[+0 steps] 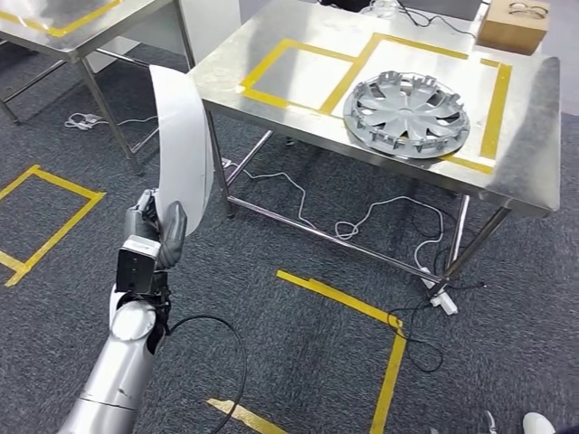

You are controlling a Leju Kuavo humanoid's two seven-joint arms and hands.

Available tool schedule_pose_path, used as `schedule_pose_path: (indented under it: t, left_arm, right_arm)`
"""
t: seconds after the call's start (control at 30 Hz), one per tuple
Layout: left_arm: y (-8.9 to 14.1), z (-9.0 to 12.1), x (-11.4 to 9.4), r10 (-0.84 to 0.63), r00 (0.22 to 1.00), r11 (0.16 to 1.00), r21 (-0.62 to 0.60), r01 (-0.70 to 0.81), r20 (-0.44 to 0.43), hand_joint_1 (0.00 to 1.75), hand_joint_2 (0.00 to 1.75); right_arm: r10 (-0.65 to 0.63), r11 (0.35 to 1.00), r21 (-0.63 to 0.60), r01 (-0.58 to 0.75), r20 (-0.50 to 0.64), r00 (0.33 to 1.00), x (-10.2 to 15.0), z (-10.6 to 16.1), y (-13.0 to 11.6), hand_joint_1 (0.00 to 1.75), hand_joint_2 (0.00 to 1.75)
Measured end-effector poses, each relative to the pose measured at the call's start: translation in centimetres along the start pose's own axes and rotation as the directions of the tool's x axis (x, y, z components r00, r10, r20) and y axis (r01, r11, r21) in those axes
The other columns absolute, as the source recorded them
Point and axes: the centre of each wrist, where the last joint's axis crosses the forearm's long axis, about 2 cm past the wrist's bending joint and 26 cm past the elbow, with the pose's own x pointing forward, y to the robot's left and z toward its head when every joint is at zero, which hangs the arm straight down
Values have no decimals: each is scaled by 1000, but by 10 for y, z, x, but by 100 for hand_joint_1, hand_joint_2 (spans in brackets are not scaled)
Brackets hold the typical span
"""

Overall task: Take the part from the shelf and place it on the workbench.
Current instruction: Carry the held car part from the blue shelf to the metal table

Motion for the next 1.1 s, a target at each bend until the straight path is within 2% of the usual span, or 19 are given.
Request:
schedule_pose_path:
  t: [0.57,0.93,1.1]
  left_arm:
    - [3,-4,3,-25,999,1000,17,25,35,175,175]
    - [9,-11,12,-33,996,999,42,30,79,175,175]
    - [14,-3,12,-42,997,998,50,39,67,175,175]
  right_arm:
    - [-3,1000,-5,3,29,1000,6,-5,2,0,175]
    - [3,1000,9,-4,31,1000,6,-4,7,0,175]
    - [16,999,28,-17,34,999,7,-4,11,0,175]
